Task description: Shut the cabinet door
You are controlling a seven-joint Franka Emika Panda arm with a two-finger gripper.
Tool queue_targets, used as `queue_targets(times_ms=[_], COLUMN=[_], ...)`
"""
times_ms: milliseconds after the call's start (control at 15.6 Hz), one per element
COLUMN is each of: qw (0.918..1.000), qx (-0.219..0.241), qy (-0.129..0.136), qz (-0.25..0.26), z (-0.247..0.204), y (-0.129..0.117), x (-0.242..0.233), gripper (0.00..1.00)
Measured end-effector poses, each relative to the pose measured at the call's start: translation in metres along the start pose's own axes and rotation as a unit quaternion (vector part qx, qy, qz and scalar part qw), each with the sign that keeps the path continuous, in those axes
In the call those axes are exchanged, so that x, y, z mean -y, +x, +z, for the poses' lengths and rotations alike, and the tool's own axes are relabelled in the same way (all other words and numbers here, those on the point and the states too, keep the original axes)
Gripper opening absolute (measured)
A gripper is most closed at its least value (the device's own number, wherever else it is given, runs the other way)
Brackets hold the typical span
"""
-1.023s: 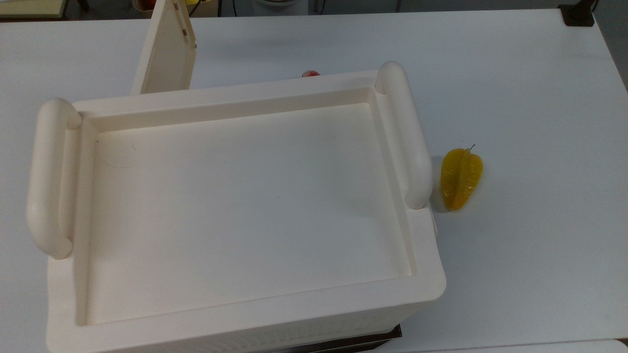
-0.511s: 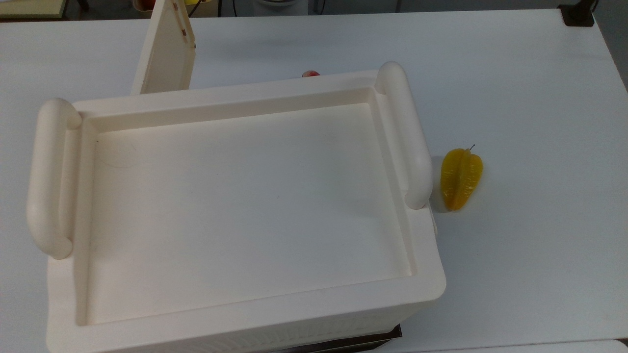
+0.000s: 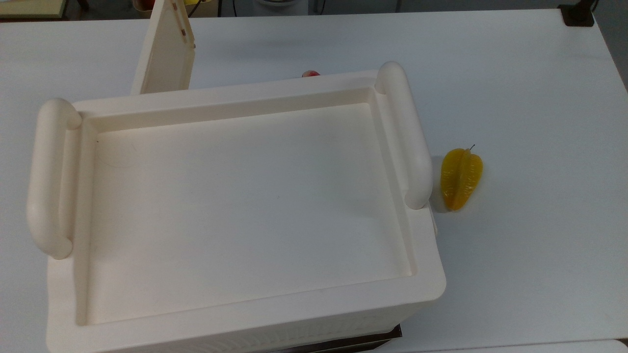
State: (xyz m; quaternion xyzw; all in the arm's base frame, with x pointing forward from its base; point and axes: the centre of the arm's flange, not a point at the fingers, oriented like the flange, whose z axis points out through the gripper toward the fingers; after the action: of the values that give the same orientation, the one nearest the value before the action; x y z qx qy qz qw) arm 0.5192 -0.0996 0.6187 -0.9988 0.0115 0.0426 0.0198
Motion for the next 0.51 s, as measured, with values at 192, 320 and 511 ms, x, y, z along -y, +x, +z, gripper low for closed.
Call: queue_targets(times_ms=[192, 320, 511], qw=[0.9998, 0.9992, 0.9938], qx=[-0.003, -0.008, -0.008], qy=[-0.001, -0.002, -0.004], qz=[-0.018, -0.040, -0.111], z=[0.000, -0.001, -0.001], y=[0.001, 0.004, 0.005], x=[0.004, 0.011, 0.019], gripper=[1.00, 1.00, 0.96])
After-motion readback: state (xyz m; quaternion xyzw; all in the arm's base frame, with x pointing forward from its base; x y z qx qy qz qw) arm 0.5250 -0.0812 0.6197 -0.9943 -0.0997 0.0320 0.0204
